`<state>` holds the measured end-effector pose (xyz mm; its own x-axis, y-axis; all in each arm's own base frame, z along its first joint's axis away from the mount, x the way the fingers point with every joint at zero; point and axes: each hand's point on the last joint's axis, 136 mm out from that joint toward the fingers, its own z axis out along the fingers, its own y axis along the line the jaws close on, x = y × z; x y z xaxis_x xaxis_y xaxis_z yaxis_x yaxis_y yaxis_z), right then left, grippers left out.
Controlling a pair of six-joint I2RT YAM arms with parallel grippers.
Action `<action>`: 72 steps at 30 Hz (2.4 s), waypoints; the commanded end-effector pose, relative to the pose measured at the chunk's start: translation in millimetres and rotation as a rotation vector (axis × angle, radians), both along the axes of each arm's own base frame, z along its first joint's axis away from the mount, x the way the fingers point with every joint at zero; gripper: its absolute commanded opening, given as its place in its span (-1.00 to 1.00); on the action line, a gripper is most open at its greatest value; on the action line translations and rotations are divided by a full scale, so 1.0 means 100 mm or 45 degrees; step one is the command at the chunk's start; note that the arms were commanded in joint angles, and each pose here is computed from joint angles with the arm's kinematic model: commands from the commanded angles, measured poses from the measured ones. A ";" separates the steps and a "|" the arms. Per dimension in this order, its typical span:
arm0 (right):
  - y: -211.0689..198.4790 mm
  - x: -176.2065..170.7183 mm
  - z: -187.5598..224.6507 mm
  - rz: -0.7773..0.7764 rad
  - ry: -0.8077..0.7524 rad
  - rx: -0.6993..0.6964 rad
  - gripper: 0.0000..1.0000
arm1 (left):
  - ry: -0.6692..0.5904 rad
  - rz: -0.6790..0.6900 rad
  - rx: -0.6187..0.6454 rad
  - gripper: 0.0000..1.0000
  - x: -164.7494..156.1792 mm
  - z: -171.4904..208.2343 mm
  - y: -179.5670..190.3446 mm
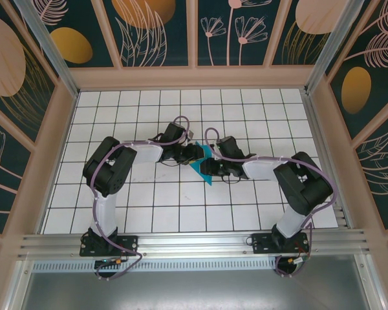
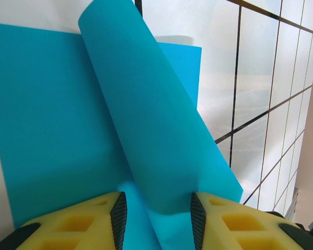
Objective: Fold a paper plane with a square sheet of paper (fold left side to right side)
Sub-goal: Fourth fold the wing at the center of the table.
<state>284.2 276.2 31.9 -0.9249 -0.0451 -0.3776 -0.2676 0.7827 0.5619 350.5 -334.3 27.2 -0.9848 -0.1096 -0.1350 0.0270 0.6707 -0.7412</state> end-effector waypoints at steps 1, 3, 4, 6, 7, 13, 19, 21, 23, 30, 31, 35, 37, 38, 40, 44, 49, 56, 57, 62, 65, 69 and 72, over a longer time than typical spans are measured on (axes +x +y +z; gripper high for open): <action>0.02 0.05 -0.01 0.005 -0.012 -0.028 -0.46 | 0.057 -0.001 0.122 -0.19 -0.10 -0.30 0.12; 0.04 0.05 0.00 0.014 -0.013 -0.022 -0.62 | 0.058 -0.002 0.120 -0.19 -0.10 -0.30 0.12; 0.05 0.05 0.00 0.019 -0.013 -0.019 -0.69 | 0.057 -0.002 0.121 -0.19 -0.10 -0.30 0.11; 0.06 0.06 0.02 0.030 -0.022 -0.012 -0.78 | 0.055 -0.001 0.122 -0.19 -0.09 -0.30 0.12; 0.07 0.06 0.03 0.038 -0.028 -0.011 -0.80 | 0.053 -0.003 0.122 -0.19 -0.09 -0.29 0.12; 0.09 0.07 0.05 0.070 -0.055 0.007 -0.85 | 0.060 0.001 0.133 -0.19 -0.11 -0.32 0.14; 0.07 0.08 0.04 0.065 -0.033 0.019 -0.70 | 0.065 0.004 0.144 -0.23 -0.14 -0.35 0.17; 0.06 0.08 0.09 0.057 -0.045 0.006 -0.60 | 0.064 0.003 0.144 -0.23 -0.14 -0.35 0.16; 0.02 0.09 0.12 0.043 -0.059 -0.035 -0.56 | 0.063 0.004 0.143 -0.23 -0.13 -0.35 0.16; -0.05 -0.01 0.11 0.017 -0.089 -0.211 -0.44 | 0.065 0.002 0.144 -0.22 -0.14 -0.36 0.16; -0.05 -0.02 0.10 0.009 -0.088 -0.232 -0.44 | 0.062 0.002 0.143 -0.21 -0.14 -0.36 0.16; -0.06 -0.08 0.03 -0.008 -0.089 -0.302 -0.42 | 0.061 0.001 0.143 -0.21 -0.14 -0.35 0.17; -0.07 -0.08 0.01 -0.014 -0.093 -0.327 -0.42 | 0.058 0.000 0.139 -0.22 -0.14 -0.35 0.16; -0.08 -0.09 0.00 -0.018 -0.091 -0.338 -0.42 | 0.057 0.001 0.138 -0.22 -0.14 -0.34 0.16; -0.10 -0.09 0.00 -0.031 -0.100 -0.368 -0.42 | 0.055 0.001 0.138 -0.22 -0.14 -0.33 0.16; -0.13 -0.11 0.00 -0.036 -0.104 -0.384 -0.42 | 0.057 0.002 0.137 -0.22 -0.13 -0.33 0.16; -0.11 -0.17 -0.05 -0.015 -0.091 -0.399 -0.48 | 0.057 0.002 0.138 -0.21 -0.14 -0.34 0.16; -0.11 -0.18 -0.06 -0.007 -0.087 -0.396 -0.72 | 0.053 0.002 0.139 -0.21 -0.13 -0.33 0.16; -0.10 -0.19 -0.06 -0.002 -0.086 -0.390 -0.78 | 0.053 0.001 0.139 -0.22 -0.13 -0.32 0.16; -0.03 -0.19 0.00 0.027 -0.095 -0.326 -0.91 | 0.051 0.000 0.140 -0.21 -0.13 -0.32 0.16; -0.02 -0.18 0.03 0.032 -0.099 -0.288 -0.92 | 0.055 0.003 0.142 -0.22 -0.13 -0.33 0.16; -0.04 -0.16 0.06 0.021 -0.089 -0.238 -0.79 | 0.054 0.002 0.142 -0.22 -0.12 -0.33 0.16; -0.05 -0.15 0.15 0.021 -0.101 -0.192 -0.60 | 0.059 0.001 0.144 -0.21 -0.13 -0.34 0.16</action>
<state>266.4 266.1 28.3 -0.9047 -0.1449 -0.4007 -0.2996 0.8849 0.3566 350.7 -333.6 26.2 -0.9839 -0.1052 -0.1446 0.0356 0.6769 -0.7352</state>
